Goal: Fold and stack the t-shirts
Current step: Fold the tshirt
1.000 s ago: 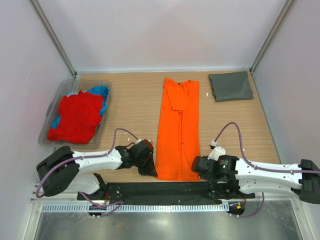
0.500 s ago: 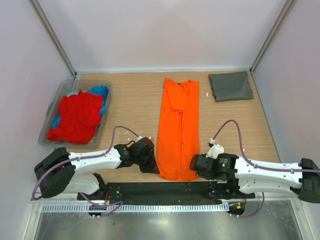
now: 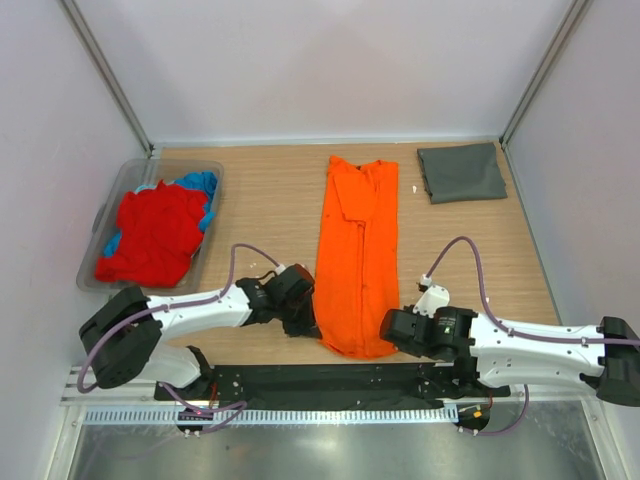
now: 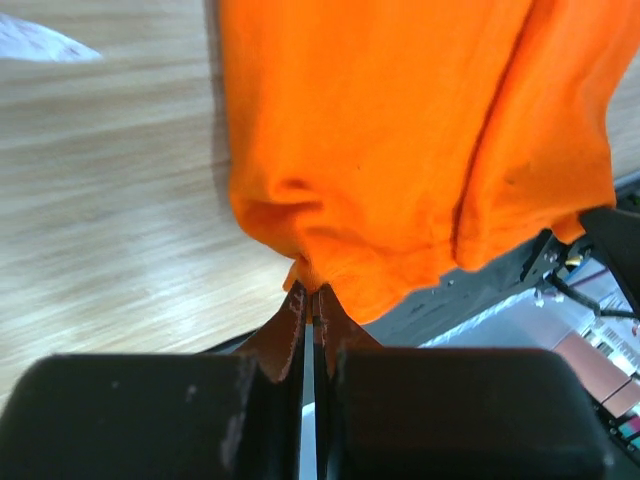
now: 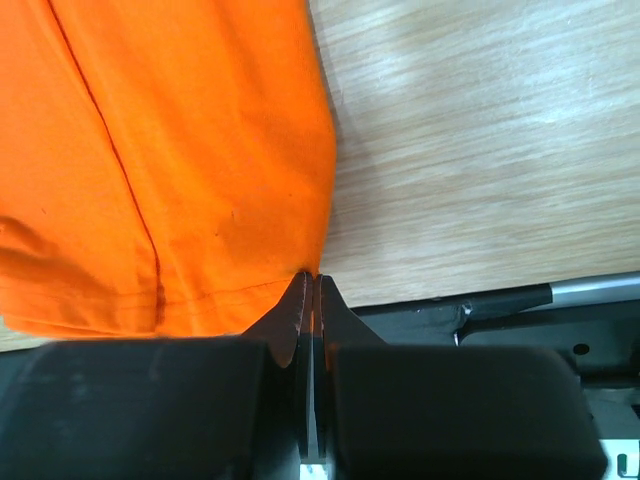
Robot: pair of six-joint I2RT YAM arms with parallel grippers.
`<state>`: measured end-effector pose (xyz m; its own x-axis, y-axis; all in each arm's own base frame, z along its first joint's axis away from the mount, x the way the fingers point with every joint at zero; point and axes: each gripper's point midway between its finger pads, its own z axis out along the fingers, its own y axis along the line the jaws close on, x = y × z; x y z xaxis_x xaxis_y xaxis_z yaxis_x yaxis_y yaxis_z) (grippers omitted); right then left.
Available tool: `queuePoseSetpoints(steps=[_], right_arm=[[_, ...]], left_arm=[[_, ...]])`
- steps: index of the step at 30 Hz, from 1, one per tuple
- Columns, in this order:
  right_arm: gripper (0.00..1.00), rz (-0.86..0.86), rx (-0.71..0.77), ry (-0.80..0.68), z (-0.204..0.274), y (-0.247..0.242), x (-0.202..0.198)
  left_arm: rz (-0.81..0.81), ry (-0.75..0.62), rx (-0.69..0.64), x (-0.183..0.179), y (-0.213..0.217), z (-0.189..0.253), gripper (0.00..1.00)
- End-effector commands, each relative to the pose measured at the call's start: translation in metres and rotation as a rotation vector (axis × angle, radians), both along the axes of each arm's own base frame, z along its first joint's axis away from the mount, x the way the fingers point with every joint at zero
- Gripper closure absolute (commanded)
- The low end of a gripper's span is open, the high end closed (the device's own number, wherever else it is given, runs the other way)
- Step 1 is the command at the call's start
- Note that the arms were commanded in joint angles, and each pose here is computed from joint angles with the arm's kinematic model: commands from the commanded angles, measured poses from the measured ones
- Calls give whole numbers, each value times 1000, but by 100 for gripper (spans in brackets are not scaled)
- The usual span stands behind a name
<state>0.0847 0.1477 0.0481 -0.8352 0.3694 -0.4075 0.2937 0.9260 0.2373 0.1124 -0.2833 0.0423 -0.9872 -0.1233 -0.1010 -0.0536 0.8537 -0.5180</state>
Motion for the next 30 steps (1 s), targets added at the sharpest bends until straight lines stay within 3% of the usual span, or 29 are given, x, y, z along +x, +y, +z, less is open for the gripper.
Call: queuePoseSetpoints(steps=[1,9,12,17,24,30], right_arm=[[99,15,-26,-97,13,2,17],[99,59,-205,-153,25,9,50],[99,60,-211,-164,30,15,68],[99,53,-211,-193,43,12,118],[99,59,-253,-214,32,9,187],[99,50,-278,-235,49,5,239]], left_arm=[[8,-20,-3,18,-4,8,100],[9,-16,10,42,-10,9,100],[12,-32,31,61,-10,9,100],[20,-43,50,102,-11,13,100],[71,-168,95,194,-15,33,100],[102,-133,108,225,-8,19,100]])
